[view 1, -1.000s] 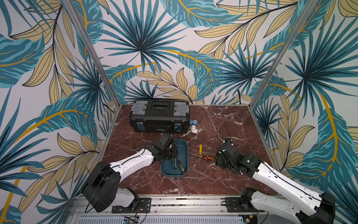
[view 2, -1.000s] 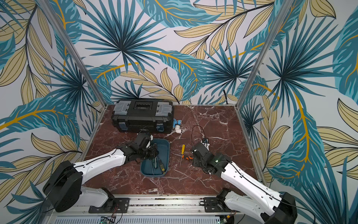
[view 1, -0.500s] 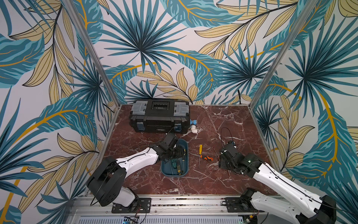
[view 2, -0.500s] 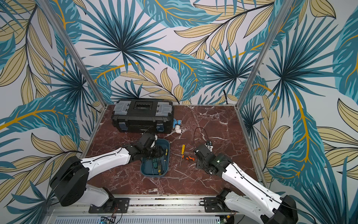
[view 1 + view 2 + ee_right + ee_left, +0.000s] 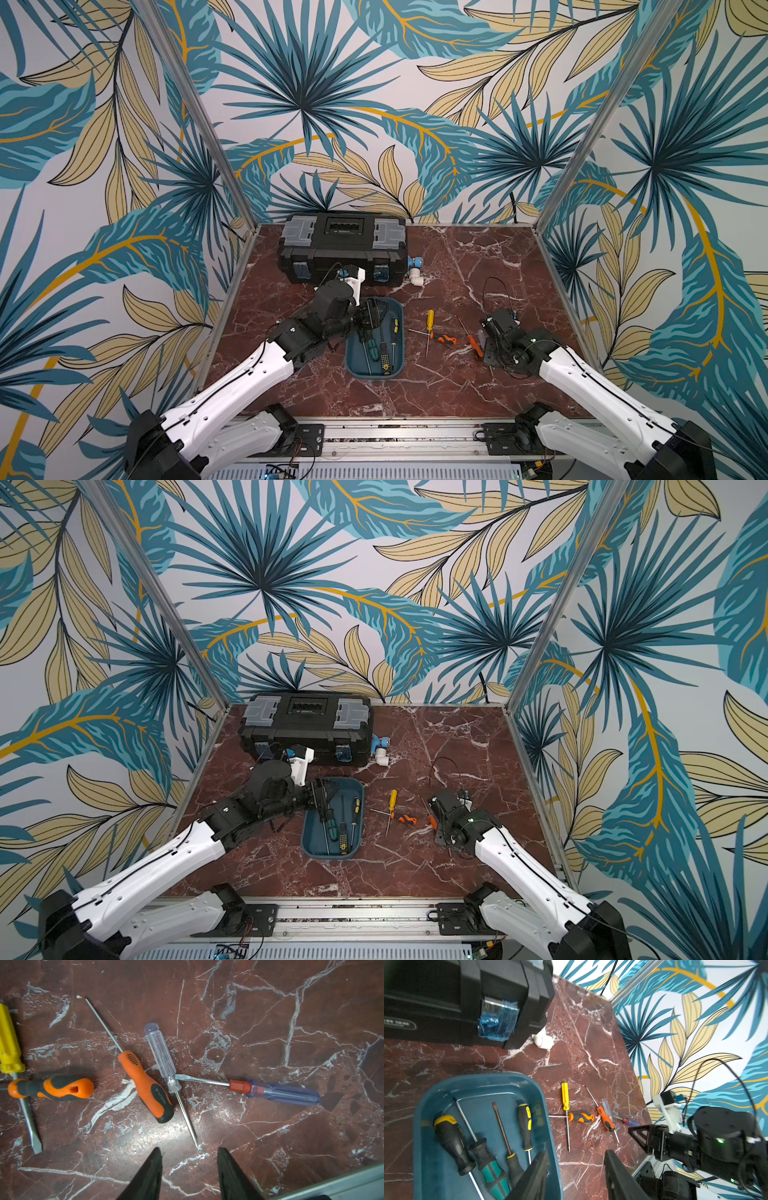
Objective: Put the screwdriver on the desktop into the storage box
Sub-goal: Pick up the screwdriver from the center of the board.
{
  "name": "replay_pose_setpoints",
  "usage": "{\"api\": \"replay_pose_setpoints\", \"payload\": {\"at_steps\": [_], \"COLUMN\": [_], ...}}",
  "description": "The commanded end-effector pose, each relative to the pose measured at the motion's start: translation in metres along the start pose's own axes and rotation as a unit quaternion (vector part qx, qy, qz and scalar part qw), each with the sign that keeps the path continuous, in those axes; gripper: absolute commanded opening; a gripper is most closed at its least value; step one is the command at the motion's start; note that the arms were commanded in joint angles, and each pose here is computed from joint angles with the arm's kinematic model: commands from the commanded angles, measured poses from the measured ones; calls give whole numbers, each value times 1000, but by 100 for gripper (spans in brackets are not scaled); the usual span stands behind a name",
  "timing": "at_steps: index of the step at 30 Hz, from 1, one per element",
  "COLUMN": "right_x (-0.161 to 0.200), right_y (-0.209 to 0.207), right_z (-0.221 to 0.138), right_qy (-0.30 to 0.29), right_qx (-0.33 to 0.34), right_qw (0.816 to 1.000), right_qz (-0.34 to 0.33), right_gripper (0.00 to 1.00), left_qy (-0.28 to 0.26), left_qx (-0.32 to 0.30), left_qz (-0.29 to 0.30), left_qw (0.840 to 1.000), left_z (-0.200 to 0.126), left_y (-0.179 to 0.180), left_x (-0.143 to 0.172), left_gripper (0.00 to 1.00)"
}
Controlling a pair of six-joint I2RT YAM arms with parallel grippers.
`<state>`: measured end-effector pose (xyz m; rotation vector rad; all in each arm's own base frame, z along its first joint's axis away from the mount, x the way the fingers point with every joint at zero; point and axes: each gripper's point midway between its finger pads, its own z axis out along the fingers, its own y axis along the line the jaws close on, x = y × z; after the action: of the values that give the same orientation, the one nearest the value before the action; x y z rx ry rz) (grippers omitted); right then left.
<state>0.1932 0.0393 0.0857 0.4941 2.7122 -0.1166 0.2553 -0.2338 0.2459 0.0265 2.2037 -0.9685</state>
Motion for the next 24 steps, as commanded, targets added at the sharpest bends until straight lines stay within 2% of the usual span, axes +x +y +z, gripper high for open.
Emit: {"api": "replay_pose_setpoints", "payload": {"at_steps": [1,5,9,13,17,24], "right_x": [-6,-14,-19,-16,-9,-15], "right_y": [-4,-5,-27,-49,-55,-57], "right_z": [7,13,17,25,32,33], "right_qy": [5,12,18,18,1,-21], "right_qx": [6,10,43,74,76,77], "right_qw": [1000,1000,997,986,970,962], "right_qz": [-3,2,54,147,231,262], "right_gripper": [50,51,67,68,68,68], "left_qy": [-25,-32,-13,-1,6,25], "left_qx": [-5,-4,0,2,4,4], "left_qz": [15,5,2,-5,-5,5], "left_qw": [1000,999,1000,1000,1000,1000], "left_z": [-13,-12,-8,-3,-2,-5], "left_y": [0,7,10,14,15,17], "left_x": [-9,-4,6,14,19,27], "left_gripper": [48,48,48,47,48,48]}}
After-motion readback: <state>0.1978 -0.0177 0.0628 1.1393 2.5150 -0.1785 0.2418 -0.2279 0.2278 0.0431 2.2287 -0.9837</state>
